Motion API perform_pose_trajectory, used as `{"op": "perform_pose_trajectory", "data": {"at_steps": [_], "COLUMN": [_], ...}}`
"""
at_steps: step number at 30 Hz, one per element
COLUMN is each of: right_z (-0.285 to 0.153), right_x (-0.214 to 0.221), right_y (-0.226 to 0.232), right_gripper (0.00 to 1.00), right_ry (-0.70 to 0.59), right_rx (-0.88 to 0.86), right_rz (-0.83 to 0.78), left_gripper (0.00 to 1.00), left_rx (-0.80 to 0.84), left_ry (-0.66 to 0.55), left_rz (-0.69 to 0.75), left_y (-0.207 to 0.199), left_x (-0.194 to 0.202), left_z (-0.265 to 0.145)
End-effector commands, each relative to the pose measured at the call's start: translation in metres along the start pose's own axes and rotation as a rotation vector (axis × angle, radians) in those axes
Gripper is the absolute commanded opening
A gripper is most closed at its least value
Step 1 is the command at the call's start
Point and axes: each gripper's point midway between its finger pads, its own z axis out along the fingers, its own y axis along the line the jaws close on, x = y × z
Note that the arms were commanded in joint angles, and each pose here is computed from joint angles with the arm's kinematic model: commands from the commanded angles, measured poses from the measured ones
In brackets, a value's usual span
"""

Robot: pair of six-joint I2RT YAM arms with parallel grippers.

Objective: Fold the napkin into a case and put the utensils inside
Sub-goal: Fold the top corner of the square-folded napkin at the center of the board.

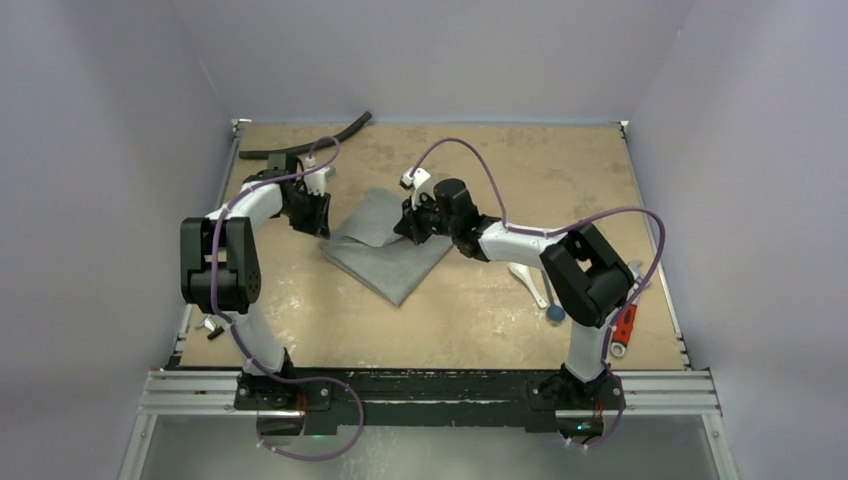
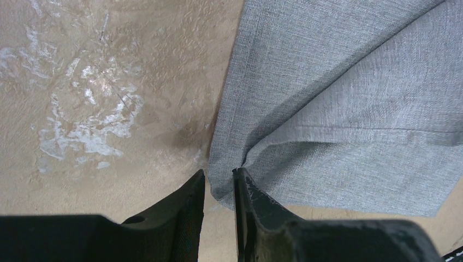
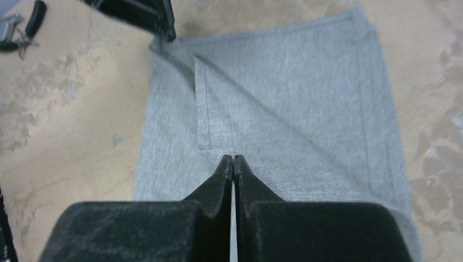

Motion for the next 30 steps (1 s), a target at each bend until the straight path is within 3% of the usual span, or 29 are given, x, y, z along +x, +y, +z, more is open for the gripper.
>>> {"op": "perform_pose_trajectory", "data": {"at_steps": [1, 11, 21, 30], "right_z": [-0.017, -0.038, -0.045, -0.062], "right_x": [-0.022, -0.036, -0.001, -0.001], "right_y": [0.020, 0.035, 0.051, 0.059], "right_gripper": [0.00, 0.00, 0.00, 0.00], "right_ry": [-0.063, -0.114, -0.054, -0.082], "right_rx": [-0.023, -0.041, -0.081, -0.092], "right_rz": [0.002, 0.025, 0.062, 0.086], "left_gripper": [0.25, 0.25, 0.25, 0.25], "left_rx": [-0.019, -0.021, -0.023, -0.020], "left_ry": [-0.069, -0.074, -0.076, -0.074], "left_rz": [0.036, 0.039, 0.036, 0.032], "left_y": [0.002, 0.000, 0.000, -0.001], "left_x": [-0.019, -0.019, -0.020, -0.020], "left_z": [-0.019, -0.023, -0.024, -0.025]}}
